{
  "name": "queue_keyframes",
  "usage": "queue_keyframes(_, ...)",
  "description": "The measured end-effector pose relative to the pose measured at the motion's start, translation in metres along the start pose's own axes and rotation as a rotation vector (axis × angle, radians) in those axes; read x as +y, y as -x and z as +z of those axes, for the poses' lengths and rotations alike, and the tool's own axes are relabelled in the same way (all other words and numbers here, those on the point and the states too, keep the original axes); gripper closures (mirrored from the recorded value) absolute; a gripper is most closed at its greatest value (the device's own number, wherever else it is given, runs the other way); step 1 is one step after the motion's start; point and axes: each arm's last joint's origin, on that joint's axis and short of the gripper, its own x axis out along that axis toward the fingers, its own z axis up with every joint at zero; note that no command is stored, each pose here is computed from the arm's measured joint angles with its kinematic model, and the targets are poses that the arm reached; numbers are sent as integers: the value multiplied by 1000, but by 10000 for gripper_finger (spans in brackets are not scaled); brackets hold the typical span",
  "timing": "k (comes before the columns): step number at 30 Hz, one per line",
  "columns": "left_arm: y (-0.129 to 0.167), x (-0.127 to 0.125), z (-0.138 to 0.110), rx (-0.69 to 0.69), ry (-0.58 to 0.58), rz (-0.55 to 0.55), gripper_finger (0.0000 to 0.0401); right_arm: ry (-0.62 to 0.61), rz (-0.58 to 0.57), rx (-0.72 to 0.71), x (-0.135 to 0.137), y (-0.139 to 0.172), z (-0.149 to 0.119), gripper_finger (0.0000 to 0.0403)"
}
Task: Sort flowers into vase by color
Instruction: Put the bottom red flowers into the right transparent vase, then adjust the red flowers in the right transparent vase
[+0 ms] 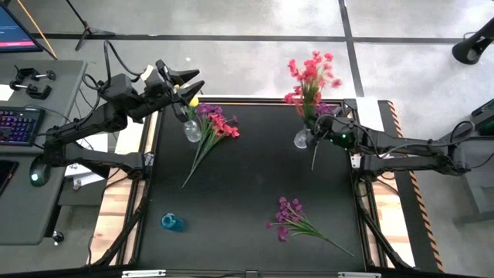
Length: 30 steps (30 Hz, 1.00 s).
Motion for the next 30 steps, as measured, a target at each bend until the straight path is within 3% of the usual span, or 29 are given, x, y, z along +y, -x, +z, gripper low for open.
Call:
queue_keyframes(8, 0, 0, 0, 1, 16, 0, 238, 0, 2, 0, 0, 0, 0, 319)
queue_keyframes(20, 0, 0, -1, 5, 63, 0, 238, -22, 91, -24, 0, 5, 3, 328)
queue_keyframes(28, 0, 0, -4, 38, 92, -4, 238, -117, 149, -43, -9, 24, 3, 396)
queue_keyframes(30, 0, 0, -4, 38, 106, -4, 238, -147, 163, -32, -12, 29, 1, 394)
